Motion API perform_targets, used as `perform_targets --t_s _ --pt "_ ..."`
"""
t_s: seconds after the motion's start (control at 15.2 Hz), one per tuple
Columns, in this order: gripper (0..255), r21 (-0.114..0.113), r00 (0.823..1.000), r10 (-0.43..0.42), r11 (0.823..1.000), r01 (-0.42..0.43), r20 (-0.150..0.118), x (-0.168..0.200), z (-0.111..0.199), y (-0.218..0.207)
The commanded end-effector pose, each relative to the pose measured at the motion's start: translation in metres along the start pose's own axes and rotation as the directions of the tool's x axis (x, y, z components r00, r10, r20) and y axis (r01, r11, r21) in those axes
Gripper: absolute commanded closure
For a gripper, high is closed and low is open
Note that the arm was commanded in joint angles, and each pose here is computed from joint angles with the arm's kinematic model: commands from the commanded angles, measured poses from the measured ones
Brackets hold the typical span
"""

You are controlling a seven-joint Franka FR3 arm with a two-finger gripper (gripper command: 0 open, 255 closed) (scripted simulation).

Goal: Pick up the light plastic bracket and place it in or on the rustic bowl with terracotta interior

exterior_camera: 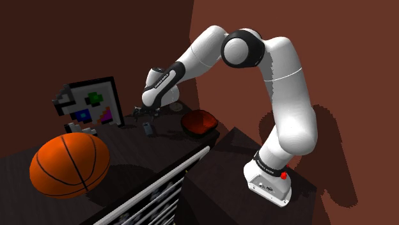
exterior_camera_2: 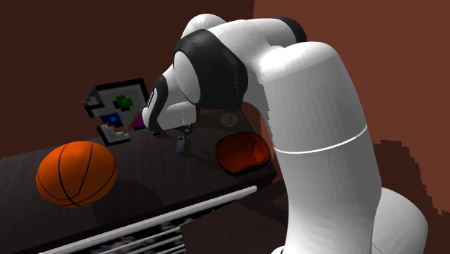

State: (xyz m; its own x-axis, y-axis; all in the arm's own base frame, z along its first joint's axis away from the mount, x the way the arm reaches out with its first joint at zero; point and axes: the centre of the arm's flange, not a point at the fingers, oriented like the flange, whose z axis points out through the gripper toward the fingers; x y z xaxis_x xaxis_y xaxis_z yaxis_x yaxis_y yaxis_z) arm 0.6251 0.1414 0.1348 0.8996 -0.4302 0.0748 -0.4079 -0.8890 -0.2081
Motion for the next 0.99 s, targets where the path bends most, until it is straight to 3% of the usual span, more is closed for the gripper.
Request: perform_targets --t_s 0.0,0.07,0.13,0.73,0.79,0.86,0.92 --pt "0 0.0 1.0 0.0 1.0 0.0 0.0 0.0 0.0 0.0" --pt "0 0.0 1.0 0.0 1.0 0.0 0.0 0.0 0.0 0.0" --pt "255 0.0 1.0 0.0 1.0 0.0 0.0 0.0 0.0 0.0" --pt "255 0.0 1.0 0.0 1.0 0.0 0.0 0.0 0.0 0.0" --pt "0 0.0 1.0 0.0 1.0 0.0 0.0 0.0 0.0 0.0" --pt "0 -0.106 0.995 -0.088 0.99 0.093 0.052 -0.001 0.006 -0.008" --pt "0 -0.206 0.979 -0.168 0.96 0.189 0.113 -0.003 0.012 -0.014"
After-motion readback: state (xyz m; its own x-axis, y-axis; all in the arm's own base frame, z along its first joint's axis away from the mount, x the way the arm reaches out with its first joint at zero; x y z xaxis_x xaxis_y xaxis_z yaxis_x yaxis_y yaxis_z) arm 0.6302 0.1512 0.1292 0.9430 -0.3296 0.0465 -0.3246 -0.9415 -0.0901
